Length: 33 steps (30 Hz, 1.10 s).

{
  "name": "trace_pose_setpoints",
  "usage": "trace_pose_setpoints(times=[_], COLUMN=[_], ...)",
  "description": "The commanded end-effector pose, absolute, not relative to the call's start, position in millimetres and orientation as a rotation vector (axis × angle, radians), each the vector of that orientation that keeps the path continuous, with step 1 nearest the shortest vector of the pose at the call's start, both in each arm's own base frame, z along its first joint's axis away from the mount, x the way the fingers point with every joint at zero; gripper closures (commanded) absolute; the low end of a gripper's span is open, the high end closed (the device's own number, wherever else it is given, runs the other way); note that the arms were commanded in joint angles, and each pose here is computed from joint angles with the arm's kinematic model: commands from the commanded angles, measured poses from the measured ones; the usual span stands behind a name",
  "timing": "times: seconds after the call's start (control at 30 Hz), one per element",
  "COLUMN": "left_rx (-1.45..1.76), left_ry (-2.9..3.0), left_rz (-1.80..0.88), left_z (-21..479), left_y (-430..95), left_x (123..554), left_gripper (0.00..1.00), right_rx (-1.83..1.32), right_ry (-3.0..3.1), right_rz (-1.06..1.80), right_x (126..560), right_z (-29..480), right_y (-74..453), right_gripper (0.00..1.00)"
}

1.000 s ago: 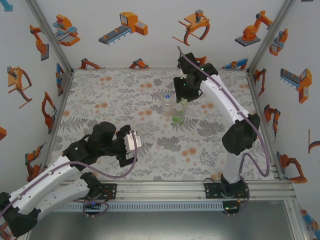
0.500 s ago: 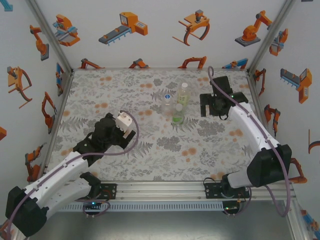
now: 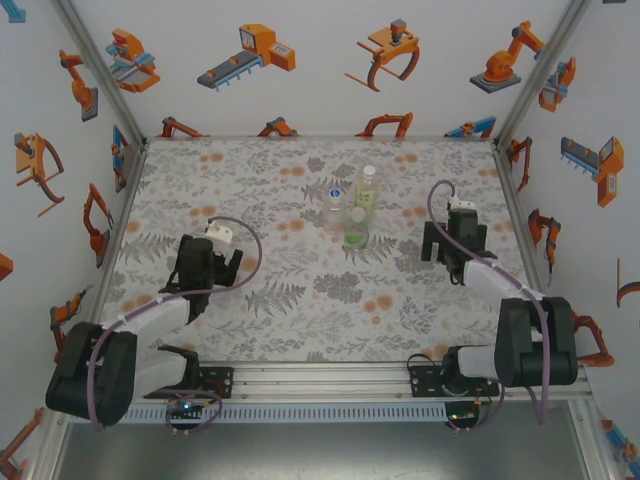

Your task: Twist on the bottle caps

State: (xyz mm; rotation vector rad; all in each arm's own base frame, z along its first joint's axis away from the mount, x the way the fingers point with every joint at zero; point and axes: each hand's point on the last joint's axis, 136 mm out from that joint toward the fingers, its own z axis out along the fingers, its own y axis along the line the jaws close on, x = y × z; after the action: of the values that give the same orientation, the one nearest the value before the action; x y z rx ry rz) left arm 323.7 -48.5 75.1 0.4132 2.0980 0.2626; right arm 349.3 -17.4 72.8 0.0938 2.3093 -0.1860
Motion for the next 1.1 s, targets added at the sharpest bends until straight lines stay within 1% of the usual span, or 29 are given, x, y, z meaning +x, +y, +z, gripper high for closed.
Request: trace_pose_setpoints(times=[0.0, 0.13, 0.23, 0.43, 0.5, 0.53, 0.6, 0.63, 0.67, 0.7, 0.73, 0.77, 1.07], left_rx=[0.330, 0.276, 0.243, 0.173, 0.165, 0.155, 0.137, 0.123, 0.067, 0.013, -0.003, 0.001, -0.010], left_ry=[1.938, 1.864, 1.855, 1.864, 1.852, 1.815, 1.907, 1.940, 1.918, 1.934, 1.968, 1.951, 1.956], left_rz=[0.124, 0.028, -0.038, -0.090, -0.094, -0.102, -0.105, -0.099, -0.083, -0.046, -0.035, -0.032, -0.065], left_z=[109.3, 116.6, 111.6, 107.1, 95.8, 98.4, 90.2, 88.5, 90.9, 88.4, 87.2, 89.3, 88.9], left_y=[-57.7, -53.3, -49.8, -36.1, -34.4, -33.8, -29.4, -27.0, -18.0, -8.5, -5.8, -6.5, -4.7], left_x=[351.7, 366.8, 376.1, 374.5, 376.5, 380.4, 383.1, 388.5, 394.9, 396.2, 396.7, 398.2, 398.4], left_gripper=[0.03, 0.03, 0.03, 0.03, 0.03, 0.03, 0.03, 0.03, 0.03, 0.03, 0.03, 0.03, 0.03], right_rx=[0.075, 0.031, 0.025, 0.056, 0.082, 0.110, 0.196, 0.236, 0.240, 0.230, 0.225, 0.225, 0.124], right_ry=[2.038, 1.952, 1.911, 1.898, 1.916, 1.919, 1.912, 1.903, 1.898, 1.897, 1.898, 1.902, 1.923], right_rz=[-0.161, -0.128, -0.121, -0.112, -0.111, -0.128, -0.191, -0.218, -0.216, -0.210, -0.206, -0.208, -0.131], right_x=[377.0, 384.8, 387.0, 388.9, 391.1, 390.8, 388.0, 385.7, 384.6, 384.9, 385.4, 386.4, 391.6], right_z=[106.0, 113.3, 105.0, 91.6, 90.5, 90.1, 90.5, 91.2, 91.5, 91.7, 91.2, 91.1, 89.8], right_y=[-15.9, -9.8, -10.9, -16.8, -20.4, -25.2, -39.7, -46.2, -46.3, -44.9, -44.0, -44.3, -27.5], right_gripper=[0.01, 0.01, 0.01, 0.01, 0.01, 0.01, 0.01, 0.06, 0.23, 0.33, 0.06, 0.01, 0.01])
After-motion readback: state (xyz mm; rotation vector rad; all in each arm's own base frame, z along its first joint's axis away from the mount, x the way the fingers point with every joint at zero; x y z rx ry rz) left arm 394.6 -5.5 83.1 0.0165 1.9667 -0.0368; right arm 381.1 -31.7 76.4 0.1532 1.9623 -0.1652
